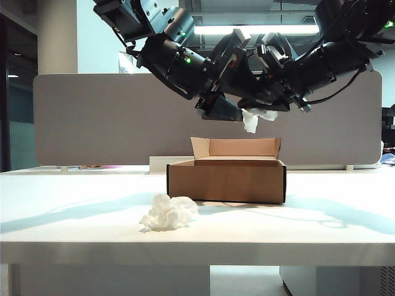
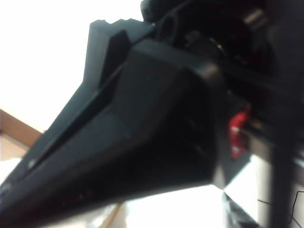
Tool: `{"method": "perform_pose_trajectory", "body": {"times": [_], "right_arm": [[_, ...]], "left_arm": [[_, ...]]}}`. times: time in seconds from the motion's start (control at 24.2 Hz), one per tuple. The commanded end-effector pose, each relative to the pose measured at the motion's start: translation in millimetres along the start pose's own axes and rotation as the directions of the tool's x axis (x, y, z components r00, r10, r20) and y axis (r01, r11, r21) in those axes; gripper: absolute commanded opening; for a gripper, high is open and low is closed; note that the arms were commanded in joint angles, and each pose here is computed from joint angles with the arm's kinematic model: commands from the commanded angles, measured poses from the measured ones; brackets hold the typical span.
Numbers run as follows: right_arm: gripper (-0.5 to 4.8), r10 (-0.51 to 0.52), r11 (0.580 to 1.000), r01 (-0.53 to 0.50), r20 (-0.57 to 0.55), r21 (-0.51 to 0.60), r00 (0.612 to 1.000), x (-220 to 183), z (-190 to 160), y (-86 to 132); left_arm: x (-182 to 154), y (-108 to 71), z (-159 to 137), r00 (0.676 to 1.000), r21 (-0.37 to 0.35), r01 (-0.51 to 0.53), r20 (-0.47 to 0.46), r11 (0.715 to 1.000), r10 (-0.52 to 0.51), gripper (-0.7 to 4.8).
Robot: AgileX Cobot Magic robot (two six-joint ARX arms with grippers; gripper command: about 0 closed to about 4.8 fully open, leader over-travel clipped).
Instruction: Pick up all the paper balls on the table and put them in the paper box.
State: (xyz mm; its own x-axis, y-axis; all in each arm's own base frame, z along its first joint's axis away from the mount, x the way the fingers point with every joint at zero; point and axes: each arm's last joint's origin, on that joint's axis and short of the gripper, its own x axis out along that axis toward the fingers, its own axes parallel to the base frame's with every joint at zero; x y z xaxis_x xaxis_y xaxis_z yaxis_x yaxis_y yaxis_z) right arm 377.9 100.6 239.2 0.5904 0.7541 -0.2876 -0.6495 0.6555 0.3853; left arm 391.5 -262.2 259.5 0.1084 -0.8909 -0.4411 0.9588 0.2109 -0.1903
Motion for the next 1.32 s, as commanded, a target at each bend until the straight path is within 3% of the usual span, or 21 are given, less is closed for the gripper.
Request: {"method": "perform_pose_trajectory", "body": {"times": [0.04,0.21,0.41,0.5,0.58,0.66,0.7,0.78,0.87,0.99,1.03,1.16,1.32], "right_arm": [[-0.05,-0.011,1.0,0.011,0.003,0.008,1.0,-1,2,1],[-0.05,-0.078,0.997,0.079,-0.012,0.024,0.997,-1,0,-2],[-0.05,-0.151,0.988,0.152,-0.004,0.023,0.988,-1,-1,-4],[-0.05,-0.111,0.993,0.112,-0.025,0.032,0.993,-1,-2,-3],[-0.05,-0.116,0.991,0.12,-0.067,0.058,0.991,-2,-6,-3],[-0.05,-0.131,0.988,0.138,-0.09,0.071,0.987,-2,-9,-4],[-0.05,-0.136,0.986,0.145,-0.103,0.079,0.985,-2,-10,-4],[-0.05,-0.136,0.986,0.144,-0.105,0.08,0.985,-2,-11,-4],[-0.05,-0.132,0.987,0.141,-0.107,0.081,0.985,-2,-11,-3],[-0.05,-0.128,0.985,0.142,-0.137,0.098,0.982,-3,-13,-3],[-0.05,-0.13,0.983,0.148,-0.158,0.11,0.979,-4,-15,-2],[-0.05,-0.131,0.98,0.156,-0.184,0.124,0.974,-7,-16,0],[-0.05,-0.138,0.974,0.173,-0.223,0.144,0.965,-21,-11,12]], "left_arm": [[-8,-0.8,5,1.0,0.011,-0.003,0.016,1.0,0.003,4.79],[-20,2.6,9,0.999,0.013,-0.035,0.027,0.999,0.034,4.79],[-47,25.9,-1,0.988,-0.043,-0.155,0.0,0.987,0.155,4.79],[-61,31.1,-10,0.978,-0.114,-0.204,-0.077,0.972,0.196,4.79],[-78,30.5,-28,0.923,-0.226,-0.327,-0.282,0.917,0.26,4.79],[-80,23.4,-39,0.901,-0.298,-0.327,-0.385,0.897,0.2,4.79],[-79,11.0,-48,0.869,-0.351,-0.301,-0.483,0.887,0.104,4.79],[-73,0.3,-50,0.848,-0.367,-0.279,-0.527,0.887,0.049,4.49],[-63,-11.7,-48,0.833,-0.373,-0.253,-0.553,0.893,0.005,4.29],[-48,-27.0,-46,0.784,-0.313,-0.273,-0.621,0.91,0.022,4.29],[-41,-32.2,-45,0.74,-0.246,-0.319,-0.668,0.915,0.078,4.29],[-33,-39.6,-45,0.672,-0.178,-0.386,-0.726,0.905,0.144,4.28],[-23,-49.0,-51,0.639,-0.185,-0.379,-0.761,0.907,0.111,4.24]]}}
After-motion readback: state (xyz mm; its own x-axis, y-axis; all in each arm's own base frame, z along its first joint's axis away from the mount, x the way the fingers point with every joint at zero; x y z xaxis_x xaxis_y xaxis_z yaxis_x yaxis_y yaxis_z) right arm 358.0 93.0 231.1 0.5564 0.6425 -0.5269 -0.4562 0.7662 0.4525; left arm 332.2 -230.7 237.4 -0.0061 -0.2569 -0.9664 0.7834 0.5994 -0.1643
